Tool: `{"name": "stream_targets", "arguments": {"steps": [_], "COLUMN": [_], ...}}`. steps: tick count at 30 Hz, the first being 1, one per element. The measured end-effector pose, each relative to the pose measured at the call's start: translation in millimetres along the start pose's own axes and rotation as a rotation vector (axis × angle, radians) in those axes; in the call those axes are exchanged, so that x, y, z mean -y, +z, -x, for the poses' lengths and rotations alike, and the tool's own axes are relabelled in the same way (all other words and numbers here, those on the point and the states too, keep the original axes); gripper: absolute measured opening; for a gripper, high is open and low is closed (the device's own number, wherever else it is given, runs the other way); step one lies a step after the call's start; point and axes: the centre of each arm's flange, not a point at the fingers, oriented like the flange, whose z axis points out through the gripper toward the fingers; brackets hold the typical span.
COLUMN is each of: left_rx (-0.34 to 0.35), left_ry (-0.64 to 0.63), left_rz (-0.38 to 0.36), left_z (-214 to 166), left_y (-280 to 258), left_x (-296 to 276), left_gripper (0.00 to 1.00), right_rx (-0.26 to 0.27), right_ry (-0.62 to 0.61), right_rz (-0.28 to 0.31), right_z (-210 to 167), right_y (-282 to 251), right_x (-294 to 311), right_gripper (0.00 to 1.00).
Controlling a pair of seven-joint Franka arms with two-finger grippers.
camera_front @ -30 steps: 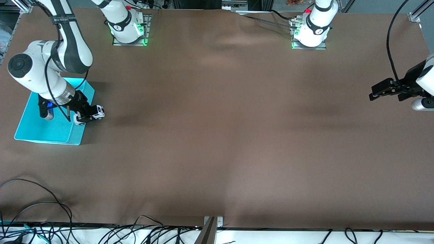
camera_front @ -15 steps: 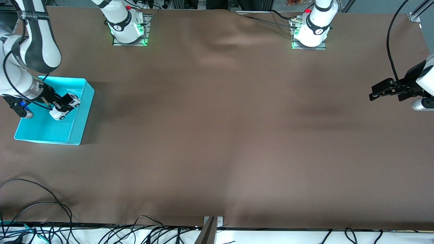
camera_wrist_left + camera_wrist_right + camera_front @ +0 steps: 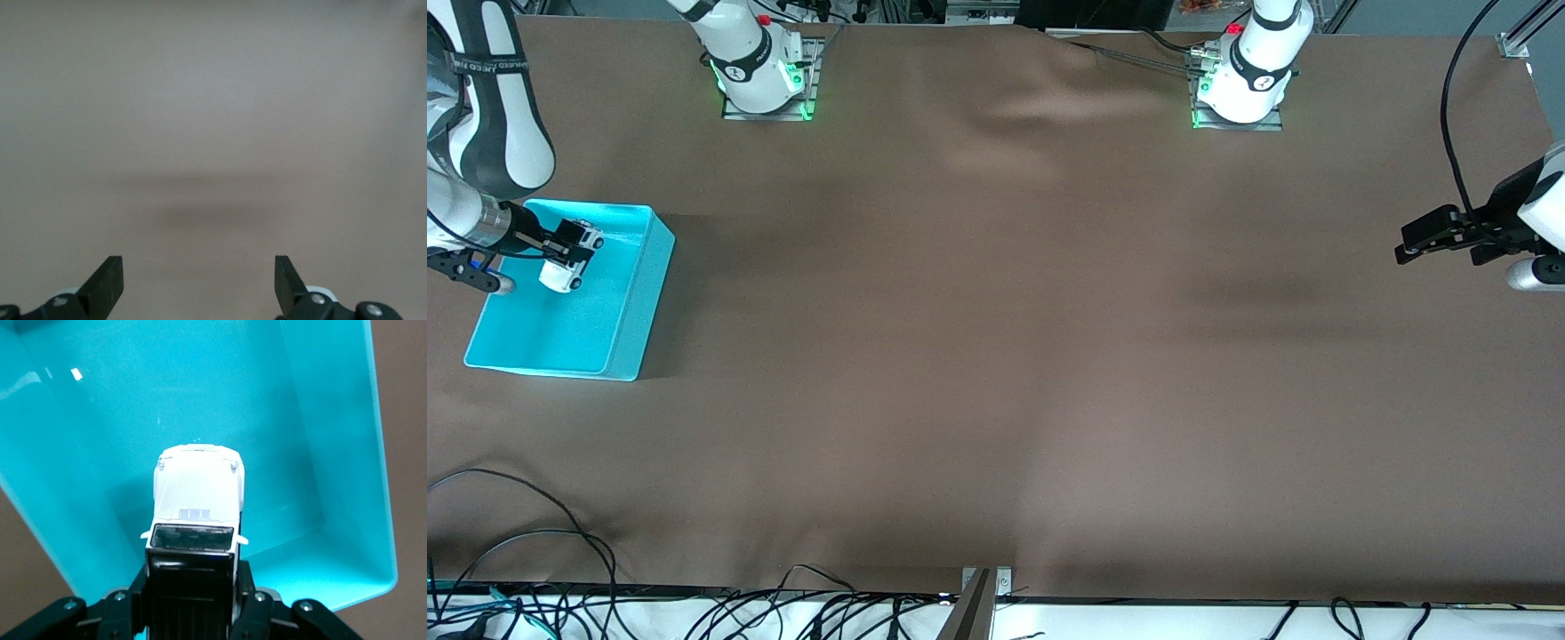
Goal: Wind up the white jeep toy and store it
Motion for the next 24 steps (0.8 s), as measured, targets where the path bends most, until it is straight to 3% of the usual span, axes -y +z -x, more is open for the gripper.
{"name": "stream_targets", "arguments": {"steps": [10,17,24], "left_rx": [0.001,0.002,0.003], "left_ry": [0.0,0.0,0.0], "left_rz": [0.0,0.0,0.0], "left_z": [0.1,0.0,0.0], "left_y": [0.2,0.6,0.7], "left_x": [0.0,0.0,0.2], "left_gripper": [1.0,1.0,1.0], "right_rx": [0.086,0.091,0.055], "right_ry": [-0.099,-0.119,-0.092], "right_rz": [0.134,0.149,0.144], "right_z": [-7.0,-13.0,-18.0], "right_y": [63.9,89.7,92.1], "right_x": [-30.3,-23.9,-22.1], "right_gripper": [0.52,0.52,0.52]}}
